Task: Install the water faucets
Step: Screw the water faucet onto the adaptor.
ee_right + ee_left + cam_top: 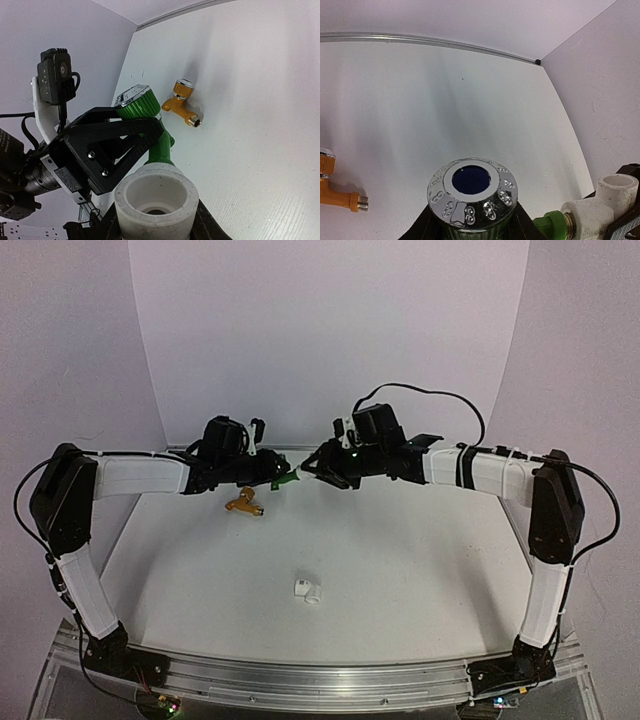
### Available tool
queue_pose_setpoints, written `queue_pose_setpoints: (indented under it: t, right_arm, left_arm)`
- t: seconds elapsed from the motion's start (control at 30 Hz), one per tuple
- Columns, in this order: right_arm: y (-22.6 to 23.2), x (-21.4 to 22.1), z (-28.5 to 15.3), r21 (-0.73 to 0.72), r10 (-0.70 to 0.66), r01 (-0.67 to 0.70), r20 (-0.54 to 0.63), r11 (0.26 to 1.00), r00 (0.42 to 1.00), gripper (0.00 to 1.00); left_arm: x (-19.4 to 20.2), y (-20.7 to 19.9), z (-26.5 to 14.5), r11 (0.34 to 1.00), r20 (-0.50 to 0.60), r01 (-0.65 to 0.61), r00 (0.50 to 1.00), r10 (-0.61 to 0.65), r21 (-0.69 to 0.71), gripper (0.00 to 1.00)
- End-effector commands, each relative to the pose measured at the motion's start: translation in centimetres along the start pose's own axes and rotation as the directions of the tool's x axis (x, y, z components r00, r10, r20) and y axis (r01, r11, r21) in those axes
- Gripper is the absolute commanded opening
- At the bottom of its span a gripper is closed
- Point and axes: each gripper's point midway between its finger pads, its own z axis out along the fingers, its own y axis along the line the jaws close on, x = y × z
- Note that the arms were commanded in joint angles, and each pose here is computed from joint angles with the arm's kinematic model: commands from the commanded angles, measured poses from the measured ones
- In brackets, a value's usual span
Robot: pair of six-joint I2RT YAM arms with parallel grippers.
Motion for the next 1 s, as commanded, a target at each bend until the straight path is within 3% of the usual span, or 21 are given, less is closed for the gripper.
queue_pose_setpoints:
  t: [0.0,0.6,0.97]
  right_arm:
    - [1.2,-1.7,0.5,-0.01,0.087,-0.087,0.077,0.996,0.993,0.0]
    - [1.5,-2.1,0.2,-0.039,0.349,-0.347,0.06,0.937,0.935,0.0]
    - [1.0,-3.4,0.0,-0.112,0.571,-0.561,0.1,0.82,0.815,0.0]
  left_arm:
    - [-4.6,-12.5,-3.6,0.925,0.187,-0.185,0.974,0.127,0.332,0.0]
    - [-4.1,-13.2,-4.8,0.911,0.306,-0.295,0.93,0.204,0.289,0.0]
    - [-3.8,-12.3,-4.6,0.911,0.406,-0.338,0.886,0.224,0.236,0.0]
